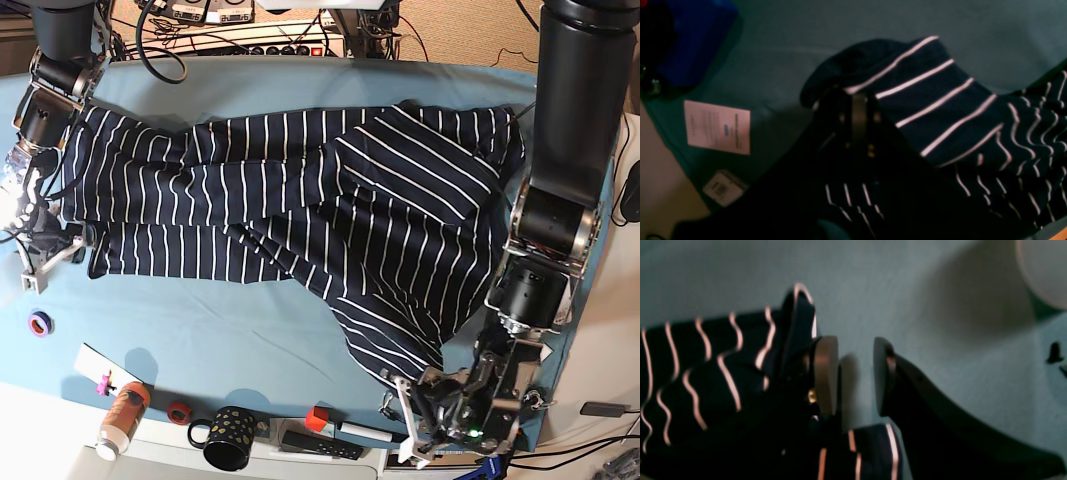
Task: Layout the t-shirt on the table in an organized manner, then fold the t-shirt properly
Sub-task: 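Pull the held hem with the left gripper to straighten the shirt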
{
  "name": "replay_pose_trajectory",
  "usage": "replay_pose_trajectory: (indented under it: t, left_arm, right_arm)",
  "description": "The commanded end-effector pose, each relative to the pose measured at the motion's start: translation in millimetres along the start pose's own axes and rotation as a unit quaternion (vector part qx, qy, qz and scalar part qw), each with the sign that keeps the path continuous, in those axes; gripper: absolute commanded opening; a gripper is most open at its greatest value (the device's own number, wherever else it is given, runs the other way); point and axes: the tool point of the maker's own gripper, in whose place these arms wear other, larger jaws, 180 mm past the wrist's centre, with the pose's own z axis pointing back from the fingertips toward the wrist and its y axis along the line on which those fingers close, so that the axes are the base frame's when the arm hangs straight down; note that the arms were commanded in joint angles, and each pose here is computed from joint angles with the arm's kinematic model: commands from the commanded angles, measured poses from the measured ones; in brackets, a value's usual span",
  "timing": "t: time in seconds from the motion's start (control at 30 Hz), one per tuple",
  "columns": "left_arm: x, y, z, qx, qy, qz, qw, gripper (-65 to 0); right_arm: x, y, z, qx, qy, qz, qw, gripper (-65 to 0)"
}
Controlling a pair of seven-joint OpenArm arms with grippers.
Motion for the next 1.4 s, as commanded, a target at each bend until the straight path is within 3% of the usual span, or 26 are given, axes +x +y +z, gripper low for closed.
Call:
replay_pose_trajectory:
  t: [0.0,0.2,0.63,0.73,0.87,1.1,1.37]
  left_arm:
    - [25,9,20,0.008,-0.034,-0.01,0.999,-65.0]
    - [18,19,25,-0.017,-0.039,-0.001,0.999,-65.0]
    - [17,21,26,-0.02,-0.041,0.004,0.999,-65.0]
    - [17,20,26,-0.023,-0.042,0.005,0.999,-65.0]
    - [12,20,26,-0.023,-0.027,0.005,0.999,-65.0]
    - [8,20,26,-0.023,-0.015,0.004,1.0,-65.0]
    - [7,9,30,-0.043,-0.007,0.001,0.999,-65.0]
  right_arm:
    - [30,-13,11,-0.013,-0.036,0.001,0.9993,-46.4]
    - [36,-19,12,-0.032,-0.032,-0.017,0.9988,-46.4]
    - [12,31,-10,0.024,-0.003,-0.007,0.9997,-46.4]
    - [3,28,-18,0.005,0.002,-0.018,0.9998,-48.0]
    - [0,13,-19,-0.026,0.001,0.005,0.9996,-65.0]
    - [27,-42,-1,-0.129,-0.056,-0.021,0.9898,-65.0]
    - [28,-54,6,-0.14,-0.051,-0.017,0.9886,-65.0]
